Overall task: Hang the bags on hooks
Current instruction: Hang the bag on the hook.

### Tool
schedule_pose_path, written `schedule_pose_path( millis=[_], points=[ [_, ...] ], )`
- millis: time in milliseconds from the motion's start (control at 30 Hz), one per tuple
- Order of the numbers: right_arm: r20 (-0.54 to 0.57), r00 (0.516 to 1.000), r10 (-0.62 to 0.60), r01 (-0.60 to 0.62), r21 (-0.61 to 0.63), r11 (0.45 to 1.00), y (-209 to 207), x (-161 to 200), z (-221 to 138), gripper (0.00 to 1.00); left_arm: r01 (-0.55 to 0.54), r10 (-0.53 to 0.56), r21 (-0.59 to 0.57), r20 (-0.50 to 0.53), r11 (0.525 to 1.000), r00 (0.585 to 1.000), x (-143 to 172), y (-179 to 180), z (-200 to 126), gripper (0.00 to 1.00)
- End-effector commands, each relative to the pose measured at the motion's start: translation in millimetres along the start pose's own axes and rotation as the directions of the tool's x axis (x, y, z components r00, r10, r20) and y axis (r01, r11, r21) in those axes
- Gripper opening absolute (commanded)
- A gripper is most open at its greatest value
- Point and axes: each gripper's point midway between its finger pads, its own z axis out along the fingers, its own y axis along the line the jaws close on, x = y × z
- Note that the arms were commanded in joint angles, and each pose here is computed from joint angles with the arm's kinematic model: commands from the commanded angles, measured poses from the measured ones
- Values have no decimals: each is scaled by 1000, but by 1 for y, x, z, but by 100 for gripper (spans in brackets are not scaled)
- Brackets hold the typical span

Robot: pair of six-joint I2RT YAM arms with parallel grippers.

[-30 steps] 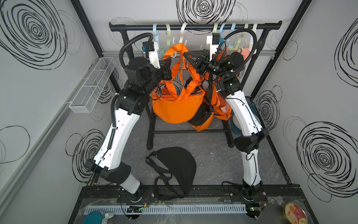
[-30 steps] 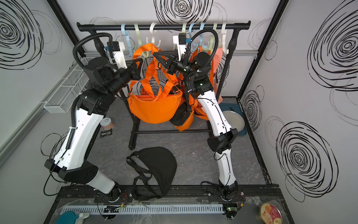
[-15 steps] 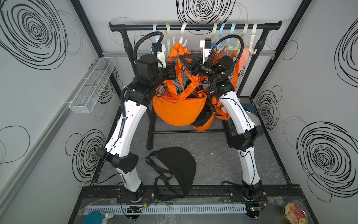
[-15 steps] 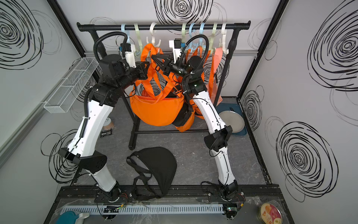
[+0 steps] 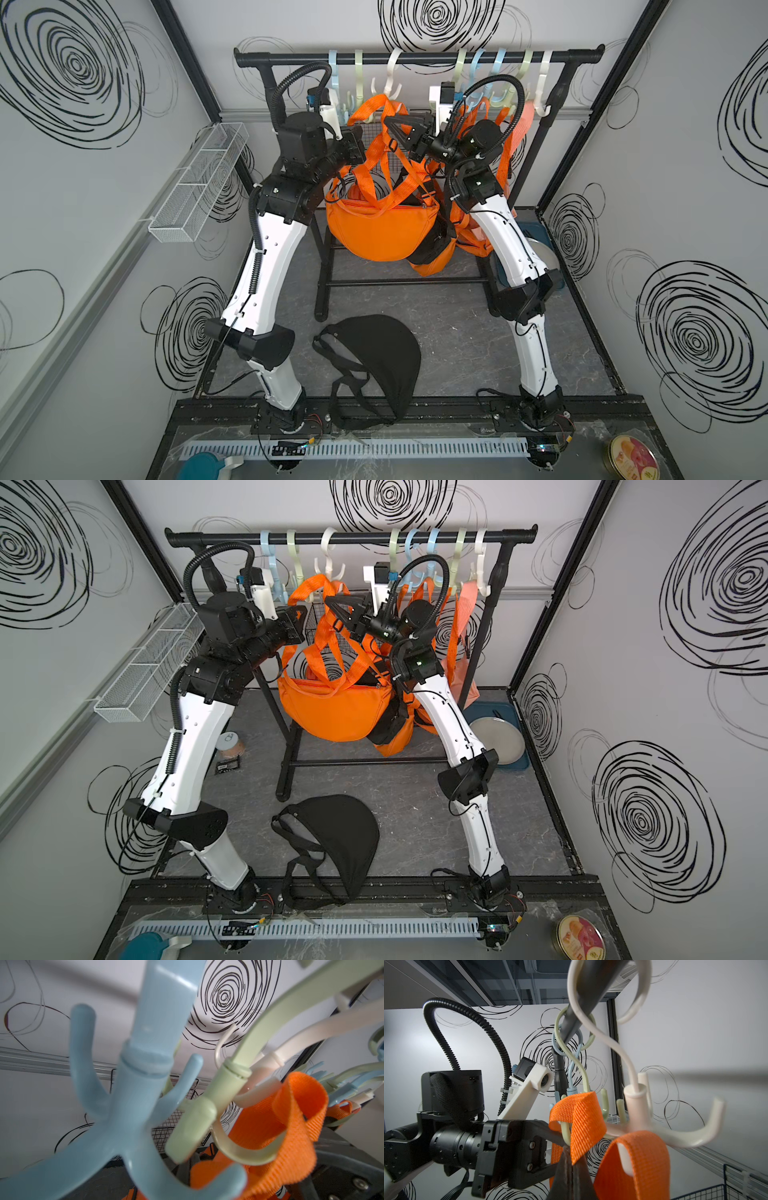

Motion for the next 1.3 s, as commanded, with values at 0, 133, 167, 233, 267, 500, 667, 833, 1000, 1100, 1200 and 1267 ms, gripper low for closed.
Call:
schedule_pose_path(
  millis=[0, 133, 167, 233, 267, 500, 667, 833, 1000, 1100, 1200, 1267],
  points=[
    [48, 997, -62, 63, -15, 998, 10, -16, 1, 0, 29, -32, 25, 110, 999, 993, -33, -1, -5, 0],
    [56, 996, -66, 67, -13, 998, 10, -17, 2, 0, 51, -61, 64, 163, 997, 985, -51, -8, -8, 0],
    [60, 996, -69, 70, -15, 997, 11, -18, 2, 0, 51, -63, 71, 172, 996, 983, -54, -9, -9, 0],
    [61, 995, -79, 81, -19, 997, 15, -20, 2, 0, 50, -65, 79, 199, 996, 978, -62, -12, -12, 0],
    [64, 994, -87, 88, -19, 996, 17, -22, 3, 0, 49, -64, 79, 211, 996, 975, -65, -13, -14, 0],
    [53, 993, -110, 111, -17, 994, 23, -18, 9, 0, 40, -43, 21, 170, 999, 985, -48, 1, -4, 0],
    [52, 993, -102, 101, 7, 995, 16, -14, 9, 0, 17, -12, -38, 146, 999, 989, -38, 14, 4, 0],
    [30, 997, -69, 69, 27, 997, 7, -4, 10, 0, 14, -8, -62, 105, 998, 994, -20, 21, 10, 0],
    [48, 997, -65, 65, 9, 998, 11, -6, 11, 0, 10, -3, -76, 94, 997, 996, -9, 26, 12, 0],
    [51, 997, -65, 65, 1, 998, 13, -5, 12, 0, 1, 6, -84, 82, 996, 997, -5, 29, 14, 0],
    [51, 997, -57, 58, -26, 998, 20, -3, 12, 0, -4, 11, -90, 77, 996, 997, -1, 31, 13, 0],
    [49, 997, -61, 63, -45, 997, 25, 0, 13, 0, -4, 11, -89, 73, 996, 997, 2, 32, 13, 0]
  ],
)
